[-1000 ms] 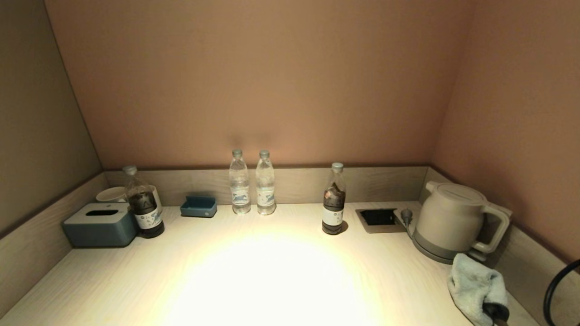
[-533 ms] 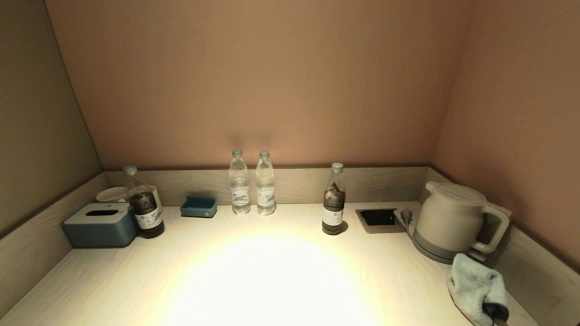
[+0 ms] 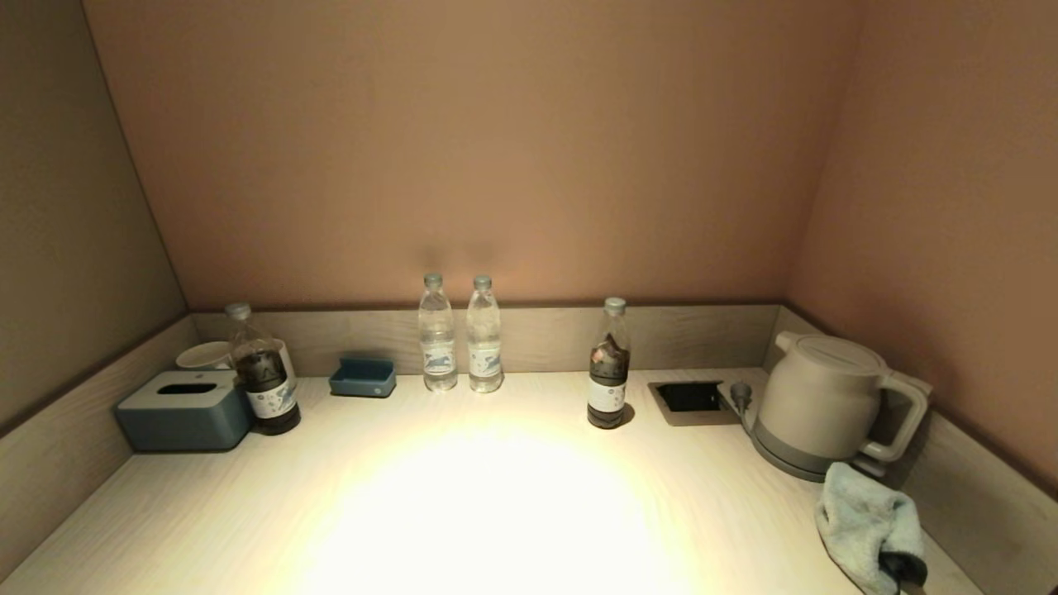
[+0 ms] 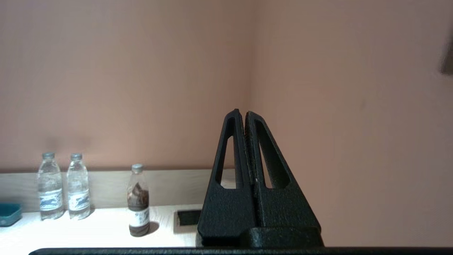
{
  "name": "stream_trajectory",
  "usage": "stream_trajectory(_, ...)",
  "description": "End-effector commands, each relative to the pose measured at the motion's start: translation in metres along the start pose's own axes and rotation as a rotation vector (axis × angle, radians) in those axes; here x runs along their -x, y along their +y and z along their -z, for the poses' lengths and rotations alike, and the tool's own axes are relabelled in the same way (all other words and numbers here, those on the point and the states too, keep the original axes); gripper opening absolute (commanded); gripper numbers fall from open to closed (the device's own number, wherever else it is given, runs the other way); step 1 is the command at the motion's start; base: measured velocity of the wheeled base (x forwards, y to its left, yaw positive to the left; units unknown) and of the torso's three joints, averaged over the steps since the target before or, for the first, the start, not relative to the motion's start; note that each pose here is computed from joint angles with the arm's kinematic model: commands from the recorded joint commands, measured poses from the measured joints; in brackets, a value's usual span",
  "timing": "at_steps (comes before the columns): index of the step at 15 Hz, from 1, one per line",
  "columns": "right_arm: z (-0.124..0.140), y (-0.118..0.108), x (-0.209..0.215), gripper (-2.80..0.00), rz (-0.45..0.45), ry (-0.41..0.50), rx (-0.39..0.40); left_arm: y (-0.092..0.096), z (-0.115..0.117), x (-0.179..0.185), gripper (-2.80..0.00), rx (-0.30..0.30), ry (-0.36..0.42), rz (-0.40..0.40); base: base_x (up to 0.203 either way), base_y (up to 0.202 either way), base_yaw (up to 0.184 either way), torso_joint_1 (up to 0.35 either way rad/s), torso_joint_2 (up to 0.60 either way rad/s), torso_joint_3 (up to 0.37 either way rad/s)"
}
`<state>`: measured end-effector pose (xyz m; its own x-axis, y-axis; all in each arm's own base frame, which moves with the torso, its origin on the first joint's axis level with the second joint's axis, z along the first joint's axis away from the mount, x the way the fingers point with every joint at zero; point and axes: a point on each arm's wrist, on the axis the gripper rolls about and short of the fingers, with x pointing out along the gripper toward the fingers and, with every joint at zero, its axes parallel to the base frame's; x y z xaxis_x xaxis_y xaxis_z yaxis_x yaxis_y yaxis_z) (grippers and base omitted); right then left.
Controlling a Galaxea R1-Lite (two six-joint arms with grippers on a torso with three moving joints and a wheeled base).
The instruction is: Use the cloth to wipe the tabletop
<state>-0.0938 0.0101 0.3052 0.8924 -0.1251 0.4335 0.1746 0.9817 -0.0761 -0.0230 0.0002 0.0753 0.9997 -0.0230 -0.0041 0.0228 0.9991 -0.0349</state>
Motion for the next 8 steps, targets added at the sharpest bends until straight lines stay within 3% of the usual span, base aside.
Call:
stream_trajectory(1, 0.021, -0.010, 0.022, -2.80, 0.123, 0.229, 0.014, 0.000, 0.000, 0.000, -2.80, 0.000, 0.001, 0.000, 0.000, 0.000, 0.000, 0.000, 0.00, 0.000)
stream_trajectory(4, 0.026, -0.011, 0.036, -2.80, 0.125, 0.212, 0.044, 0.000, 0.000, 0.000, -2.80, 0.000, 0.001, 0.000, 0.000, 0.000, 0.000, 0.000, 0.00, 0.000)
stream_trajectory(8, 0.051, -0.012, 0.054, -2.80, 0.096, 0.204, 0.041, 0.000, 0.000, 0.000, -2.80, 0.001, 0.001, 0.000, 0.000, 0.000, 0.000, 0.000, 0.00, 0.000)
